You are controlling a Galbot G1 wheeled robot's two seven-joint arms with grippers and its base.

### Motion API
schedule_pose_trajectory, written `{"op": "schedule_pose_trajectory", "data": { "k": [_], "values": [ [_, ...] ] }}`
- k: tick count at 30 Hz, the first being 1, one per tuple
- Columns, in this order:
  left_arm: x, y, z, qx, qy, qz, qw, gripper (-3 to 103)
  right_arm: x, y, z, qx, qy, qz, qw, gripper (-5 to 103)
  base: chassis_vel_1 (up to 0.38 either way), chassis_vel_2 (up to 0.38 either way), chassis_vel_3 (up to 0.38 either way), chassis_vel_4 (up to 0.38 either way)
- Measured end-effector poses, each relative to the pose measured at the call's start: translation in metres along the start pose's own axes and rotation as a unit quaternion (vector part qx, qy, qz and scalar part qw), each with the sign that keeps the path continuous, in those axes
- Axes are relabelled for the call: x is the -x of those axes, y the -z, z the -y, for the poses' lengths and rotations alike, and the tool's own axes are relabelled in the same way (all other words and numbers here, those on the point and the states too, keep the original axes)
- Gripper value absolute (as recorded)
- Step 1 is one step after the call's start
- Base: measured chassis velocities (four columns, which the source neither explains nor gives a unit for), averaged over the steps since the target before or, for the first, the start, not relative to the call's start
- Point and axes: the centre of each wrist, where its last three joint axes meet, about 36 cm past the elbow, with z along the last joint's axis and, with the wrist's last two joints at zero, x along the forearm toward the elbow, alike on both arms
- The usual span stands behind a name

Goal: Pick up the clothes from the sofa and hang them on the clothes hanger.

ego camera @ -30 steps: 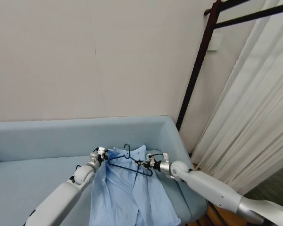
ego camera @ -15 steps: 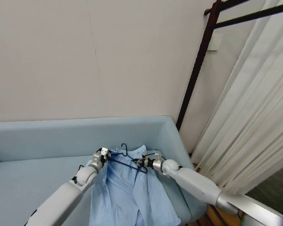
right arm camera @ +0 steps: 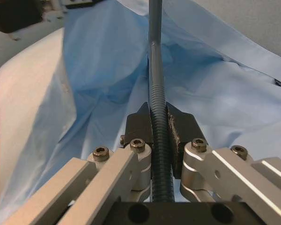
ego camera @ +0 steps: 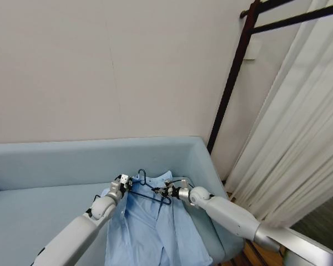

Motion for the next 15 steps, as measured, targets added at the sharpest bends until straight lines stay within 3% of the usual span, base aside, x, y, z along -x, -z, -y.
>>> {"op": "schedule_pose_trajectory", "data": {
  "k": [5, 8, 10, 12, 14, 15],
  "values": [
    [-0.001, 0.003, 0.003, -0.006, -0.002, -0.002, 1.0000, 0, 0.007, -0.006, 0.009, -0.024, -0.017, -0.020, 0.999, 5, 0.000, 0.000, 0.000, 0.000],
    [-0.002, 0.006, 0.004, -0.012, -0.002, -0.001, 0.9999, 0, 0.010, -0.014, 0.014, -0.058, -0.043, -0.020, 0.997, 20, 0.000, 0.000, 0.000, 0.000],
    [-0.002, 0.007, 0.003, -0.012, -0.002, -0.001, 0.9999, 0, 0.010, -0.016, 0.015, -0.073, -0.049, -0.019, 0.996, 20, 0.000, 0.000, 0.000, 0.000],
    [-0.002, 0.008, 0.003, -0.013, -0.002, 0.000, 0.9999, 0, 0.007, -0.020, 0.015, -0.113, -0.065, -0.020, 0.991, 32, 0.000, 0.000, 0.000, 0.000],
    [-0.001, 0.007, 0.003, -0.014, -0.002, 0.000, 0.9999, 0, 0.005, -0.022, 0.012, -0.138, -0.075, -0.022, 0.987, 42, 0.000, 0.000, 0.000, 0.000],
    [-0.001, 0.007, 0.003, -0.014, -0.002, 0.000, 0.9999, 0, 0.005, -0.022, 0.012, -0.138, -0.075, -0.022, 0.987, 42, 0.000, 0.000, 0.000, 0.000]
  ]
}}
